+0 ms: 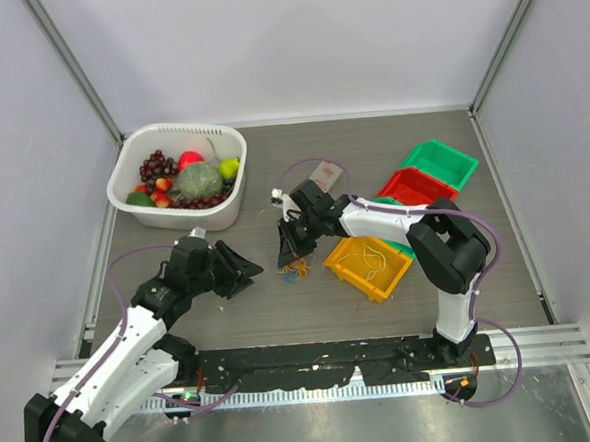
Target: Untangle the cables
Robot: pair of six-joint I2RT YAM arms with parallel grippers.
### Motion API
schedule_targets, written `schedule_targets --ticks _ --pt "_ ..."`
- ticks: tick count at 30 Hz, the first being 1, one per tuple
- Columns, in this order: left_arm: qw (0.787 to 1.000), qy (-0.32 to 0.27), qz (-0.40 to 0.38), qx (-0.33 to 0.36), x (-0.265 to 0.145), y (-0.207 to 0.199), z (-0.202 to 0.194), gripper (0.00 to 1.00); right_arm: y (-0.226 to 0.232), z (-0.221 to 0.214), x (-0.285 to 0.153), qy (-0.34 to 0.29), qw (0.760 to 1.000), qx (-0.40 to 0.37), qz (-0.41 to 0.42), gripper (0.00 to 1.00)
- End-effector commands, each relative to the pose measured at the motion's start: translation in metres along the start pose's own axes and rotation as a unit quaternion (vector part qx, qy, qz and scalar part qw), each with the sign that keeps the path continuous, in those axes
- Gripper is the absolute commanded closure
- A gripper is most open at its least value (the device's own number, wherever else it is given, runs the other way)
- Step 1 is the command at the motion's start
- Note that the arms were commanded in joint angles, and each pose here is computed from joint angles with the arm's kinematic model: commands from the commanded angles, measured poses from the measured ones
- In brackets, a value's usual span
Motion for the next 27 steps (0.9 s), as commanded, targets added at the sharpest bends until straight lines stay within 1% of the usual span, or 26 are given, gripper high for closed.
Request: schedule_targets --ticks 1,2,3,4,6,7,8,11,14,15,16,17,19,22,23,25,27 --pt "0.998 0.023 -0.065 -0.004 -0.002 -0.023 -0.007 0.50 0.024 0.039 -0.019 -0.039 0.999 0.006 0.020 0.99" --pt "0.994 0.027 -0.103 -0.010 -0.002 -0.035 -0.008 0.53 0.035 0.044 -0.025 -0.045 0.998 0.011 0.041 0.99" --pt "0.992 0.029 -0.119 -0.022 0.000 -0.038 -0.008 0.54 0.049 0.056 -0.037 -0.063 0.996 0.021 0.056 0.99" --pt "0.990 0.029 -0.138 -0.032 -0.002 -0.045 -0.008 0.54 0.062 0.060 -0.046 -0.068 0.994 0.030 0.083 0.99" --pt "0.985 0.027 -0.163 -0.037 -0.002 -0.052 -0.006 0.52 0.085 0.070 -0.067 -0.094 0.988 0.041 0.119 0.99" --pt "0.985 0.028 -0.164 -0.039 -0.002 -0.053 -0.007 0.49 0.095 0.077 -0.081 -0.113 0.984 0.049 0.129 0.99" --pt "0.986 0.028 -0.159 -0.041 -0.001 -0.052 -0.006 0.44 0.105 0.080 -0.093 -0.127 0.981 0.046 0.136 0.99" --pt "0.988 0.040 -0.144 -0.039 0.003 -0.050 -0.010 0.37 0.125 0.094 -0.116 -0.166 0.969 0.056 0.174 0.99" --pt "0.989 0.048 -0.136 -0.029 0.005 -0.051 -0.012 0.29 0.139 0.104 -0.130 -0.185 0.960 0.063 0.200 0.99" --pt "0.991 0.046 -0.120 -0.031 0.008 -0.046 -0.011 0.28 0.144 0.106 -0.135 -0.185 0.958 0.063 0.207 0.99" --pt "0.994 0.035 -0.101 -0.036 0.011 -0.041 -0.007 0.27 0.151 0.116 -0.145 -0.203 0.953 0.055 0.218 0.99" --pt "0.995 0.028 -0.090 -0.035 0.014 -0.037 -0.004 0.25 0.154 0.119 -0.149 -0.205 0.951 0.056 0.222 0.99" --pt "0.995 0.014 -0.087 -0.037 0.020 -0.037 0.001 0.20 0.169 0.130 -0.168 -0.223 0.945 0.048 0.235 0.99" --pt "0.996 -0.019 -0.072 -0.046 0.031 -0.036 0.014 0.16 0.191 0.147 -0.201 -0.250 0.934 0.036 0.254 0.99" --pt "0.996 -0.021 -0.074 -0.044 0.035 -0.039 0.017 0.16 0.199 0.152 -0.213 -0.259 0.929 0.027 0.262 0.99" --pt "0.997 -0.015 -0.075 -0.025 0.042 -0.046 0.017 0.16 0.207 0.155 -0.223 -0.266 0.925 0.022 0.269 0.99" --pt "0.998 0.001 -0.064 0.013 0.045 -0.051 0.014 0.18 0.207 0.157 -0.224 -0.268 0.925 0.019 0.268 0.99"
Point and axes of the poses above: each gripper's point midway between its finger pads, its own x axis out along the fingers, its own y axis along the line the jaws close on, z = x × y, the point moved 1 cm from there along -x, back along the fingers, and after that the axes turned 14 degrees about -x, right-handed, at the moved point
